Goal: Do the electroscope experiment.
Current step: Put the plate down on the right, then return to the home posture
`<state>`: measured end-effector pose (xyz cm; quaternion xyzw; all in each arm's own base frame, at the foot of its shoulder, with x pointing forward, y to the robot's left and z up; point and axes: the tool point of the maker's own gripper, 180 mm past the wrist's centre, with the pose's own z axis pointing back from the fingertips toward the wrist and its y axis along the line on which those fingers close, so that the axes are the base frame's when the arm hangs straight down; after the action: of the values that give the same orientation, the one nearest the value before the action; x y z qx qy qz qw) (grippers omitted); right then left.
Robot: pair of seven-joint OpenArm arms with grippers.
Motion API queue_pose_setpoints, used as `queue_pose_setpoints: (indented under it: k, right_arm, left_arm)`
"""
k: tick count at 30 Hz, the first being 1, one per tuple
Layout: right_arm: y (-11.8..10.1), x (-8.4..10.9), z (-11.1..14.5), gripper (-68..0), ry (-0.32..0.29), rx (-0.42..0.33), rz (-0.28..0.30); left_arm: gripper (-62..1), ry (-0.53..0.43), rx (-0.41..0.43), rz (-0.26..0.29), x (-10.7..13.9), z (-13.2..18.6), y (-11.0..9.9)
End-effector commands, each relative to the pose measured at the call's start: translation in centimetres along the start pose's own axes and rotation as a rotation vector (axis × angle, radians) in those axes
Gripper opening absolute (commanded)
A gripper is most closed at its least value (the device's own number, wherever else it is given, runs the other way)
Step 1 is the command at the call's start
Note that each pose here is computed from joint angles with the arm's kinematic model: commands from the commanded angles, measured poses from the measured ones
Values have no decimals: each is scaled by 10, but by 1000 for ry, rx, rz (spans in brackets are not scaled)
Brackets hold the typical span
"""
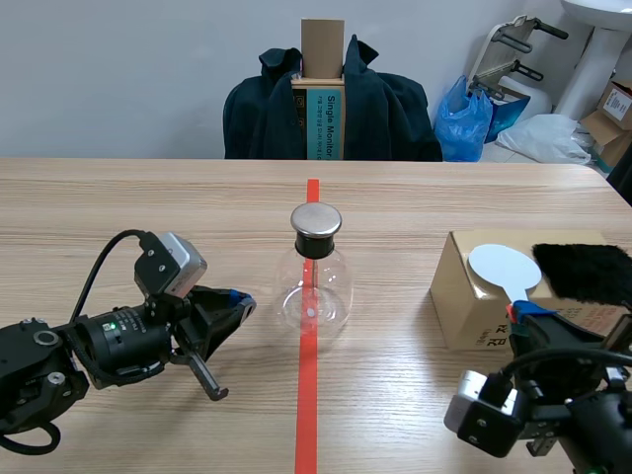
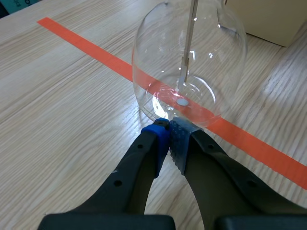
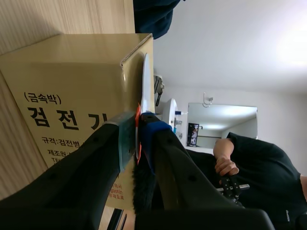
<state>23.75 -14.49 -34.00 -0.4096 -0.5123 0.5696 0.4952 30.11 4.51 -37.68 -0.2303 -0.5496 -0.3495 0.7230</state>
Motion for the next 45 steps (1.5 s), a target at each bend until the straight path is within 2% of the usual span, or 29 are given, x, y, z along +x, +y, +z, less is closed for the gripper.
queue_pose_setpoints:
  k: [1, 7, 11, 14, 16, 17, 22, 23, 27, 31, 34, 36, 38, 40, 41, 43, 45]
  right_arm:
    - [-5, -4, -6, -667, -3, -22, 13]
    - [5, -5, -10, -667, -6, -2, 12]
    - [5, -6, -10, -666, -6, -3, 11]
    - [4, -5, -10, -649, -7, -7, 12]
    - [4, -6, -10, -561, -5, -7, 10]
    - [4, -6, -10, -494, -5, -7, 8]
    - [3, -7, -9, -51, 5, -10, -9]
    - [3, -9, -9, 4, 13, -14, -24]
    - [3, -14, -4, 4, 46, -18, -84]
    - [7, -19, 13, 4, 78, -2, -141]
    - [-1, -42, 33, 4, 209, -41, -310]
    - [-14, -54, 46, 4, 277, -96, -457]
    - [-27, -52, 53, 4, 278, -115, -628]
    - [-41, -49, 59, 4, 286, -132, -823]
    - [-51, -47, 60, 4, 281, -152, -891]
    - [-78, -42, 61, 4, 246, -199, -976]
    - [-105, -31, 58, 4, 178, -219, -1057]
  left_arm:
    - [-577, -37, 15, -4, 11, 1, 7]
    - [-577, -45, 12, -36, 18, 19, 9]
    - [-577, -55, 10, -63, 27, 40, 7]
    - [-577, -61, 12, -62, 34, 61, 2]
    - [-577, -65, 12, -60, 39, 75, -4]
    - [-577, -66, 15, -50, 41, 82, -7]
    - [-577, -67, 20, -30, 54, 112, -24]
    - [-577, -74, 22, -29, 58, 116, -27]
    - [-577, -103, 31, -32, 80, 134, -40]
    - [-577, -124, 22, -37, 101, 148, -54]
    - [-565, -130, 11, -36, 111, 154, -63]
    - [-473, -134, 4, -35, 116, 156, -67]
    - [-307, -141, -6, -34, 119, 156, -70]
    - [-104, -152, -8, -28, 121, 155, -71]
    - [-5, -158, -4, -27, 122, 155, -71]
    - [14, -164, 4, -21, 122, 155, -71]
    - [14, -166, 12, -19, 122, 155, -71]
